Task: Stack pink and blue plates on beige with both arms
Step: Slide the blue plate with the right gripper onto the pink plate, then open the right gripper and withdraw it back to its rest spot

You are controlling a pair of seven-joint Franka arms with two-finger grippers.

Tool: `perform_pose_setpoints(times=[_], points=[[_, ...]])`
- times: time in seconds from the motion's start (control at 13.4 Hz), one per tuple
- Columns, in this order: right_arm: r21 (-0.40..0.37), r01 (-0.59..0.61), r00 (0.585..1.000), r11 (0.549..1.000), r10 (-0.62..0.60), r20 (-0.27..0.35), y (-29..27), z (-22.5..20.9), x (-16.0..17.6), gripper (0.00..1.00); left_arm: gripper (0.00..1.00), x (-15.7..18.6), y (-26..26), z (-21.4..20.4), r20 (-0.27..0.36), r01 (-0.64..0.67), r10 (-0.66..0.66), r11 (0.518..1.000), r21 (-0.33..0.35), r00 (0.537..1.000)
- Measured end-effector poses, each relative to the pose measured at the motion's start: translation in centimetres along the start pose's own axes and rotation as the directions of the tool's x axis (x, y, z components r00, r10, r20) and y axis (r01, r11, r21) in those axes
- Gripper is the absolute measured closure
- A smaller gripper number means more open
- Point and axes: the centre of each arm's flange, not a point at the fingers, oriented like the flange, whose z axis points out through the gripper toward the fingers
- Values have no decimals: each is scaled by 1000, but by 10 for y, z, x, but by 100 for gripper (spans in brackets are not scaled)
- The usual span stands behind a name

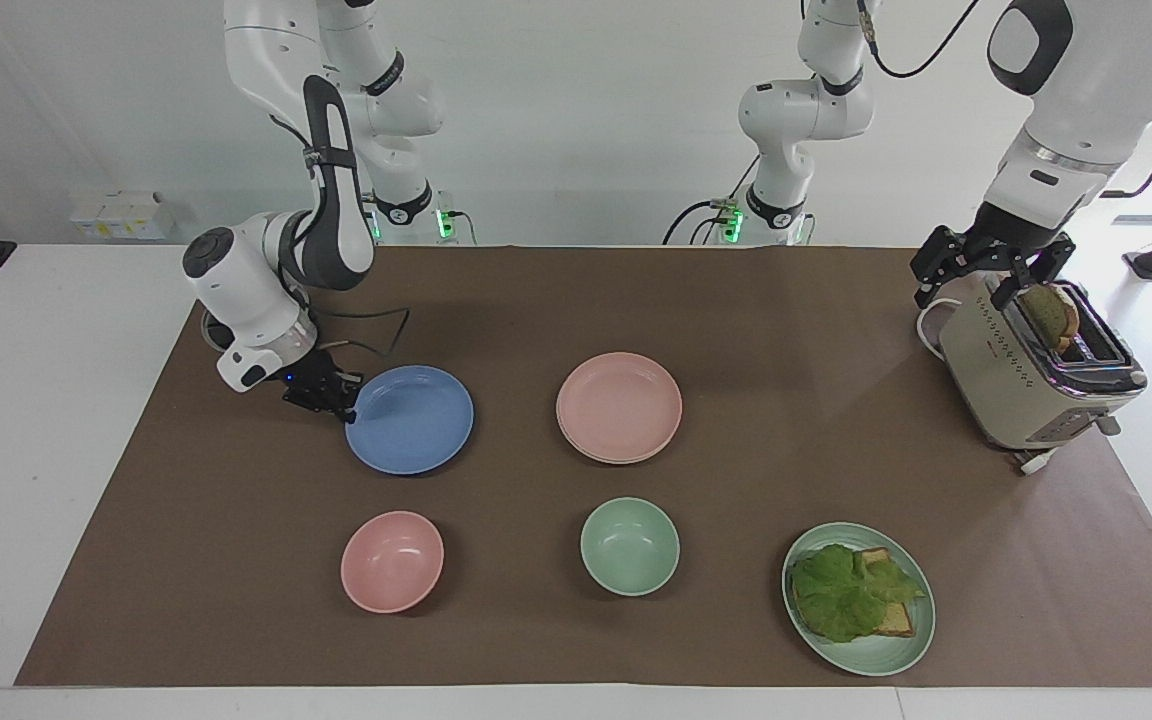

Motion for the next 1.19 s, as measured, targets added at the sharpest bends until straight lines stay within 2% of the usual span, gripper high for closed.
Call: perform_pose_setpoints(times=[0.22, 0.52, 0.82, 1.19], points=[[24, 34, 999, 999, -34, 2, -37, -29, 4, 96, 0, 0, 0, 0, 0, 0, 0, 1000, 0, 1000], [56, -18, 1000, 998, 18, -3, -141, -52, 8, 96, 0, 0, 0, 0, 0, 0, 0, 1000, 0, 1000], [73, -57, 998, 996, 55, 22, -227, -34, -7, 96, 0, 0, 0, 0, 0, 0, 0, 1000, 0, 1000], [80, -114, 993, 990, 111, 42, -296, 5, -19, 96, 0, 0, 0, 0, 0, 0, 0, 1000, 0, 1000]])
